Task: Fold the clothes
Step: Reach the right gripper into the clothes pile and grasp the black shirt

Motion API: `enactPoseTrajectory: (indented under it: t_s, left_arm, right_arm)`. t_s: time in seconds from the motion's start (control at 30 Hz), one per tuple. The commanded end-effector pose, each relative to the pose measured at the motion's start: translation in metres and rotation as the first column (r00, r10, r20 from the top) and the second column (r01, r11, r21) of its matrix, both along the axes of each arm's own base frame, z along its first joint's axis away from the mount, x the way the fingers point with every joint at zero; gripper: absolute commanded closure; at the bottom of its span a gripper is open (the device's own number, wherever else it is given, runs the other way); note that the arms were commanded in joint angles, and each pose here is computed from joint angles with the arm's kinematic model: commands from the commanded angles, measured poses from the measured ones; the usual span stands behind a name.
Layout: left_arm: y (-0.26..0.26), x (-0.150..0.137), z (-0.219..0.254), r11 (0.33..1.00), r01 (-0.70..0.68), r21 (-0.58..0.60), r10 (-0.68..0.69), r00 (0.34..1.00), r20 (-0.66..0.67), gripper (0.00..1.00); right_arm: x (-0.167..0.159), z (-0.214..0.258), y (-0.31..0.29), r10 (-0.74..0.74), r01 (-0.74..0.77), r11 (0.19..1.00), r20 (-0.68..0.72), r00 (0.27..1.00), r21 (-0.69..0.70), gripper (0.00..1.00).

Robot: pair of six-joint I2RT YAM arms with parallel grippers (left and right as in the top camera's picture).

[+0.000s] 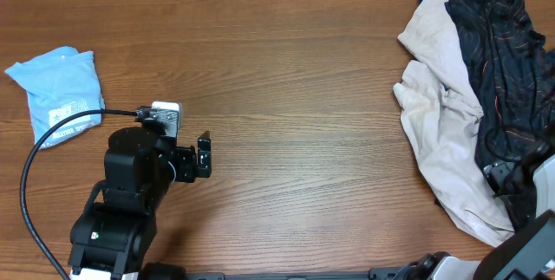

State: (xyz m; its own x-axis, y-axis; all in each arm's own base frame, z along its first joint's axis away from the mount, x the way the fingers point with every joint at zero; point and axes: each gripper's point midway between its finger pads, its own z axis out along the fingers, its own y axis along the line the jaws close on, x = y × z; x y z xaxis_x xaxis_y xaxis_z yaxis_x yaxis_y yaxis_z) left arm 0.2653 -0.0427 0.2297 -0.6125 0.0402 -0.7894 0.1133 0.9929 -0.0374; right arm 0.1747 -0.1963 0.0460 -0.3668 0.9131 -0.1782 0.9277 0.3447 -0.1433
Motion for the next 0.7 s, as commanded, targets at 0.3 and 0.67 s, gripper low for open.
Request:
enactPoseTrajectory:
  t_s: [0.3, 0.67]
  left_arm:
    - [-0.001, 0.002, 0.013, 1.0, 0.009, 0.007, -0.009, 0.999, 0.035, 0.0]
    - [-0.001, 0.003, 0.014, 1.0, 0.009, 0.007, -0.009, 0.999, 0.039, 0.0]
  right_arm:
    - [-0.001, 0.006, -0.002, -0.033, 0.033, 0.999, -0.011, 0.999, 0.0, 0.96]
    - [0.083, 0.127, 0.031, 0.25, -0.277, 0.961, 0.37, 0.895, 0.018, 0.96]
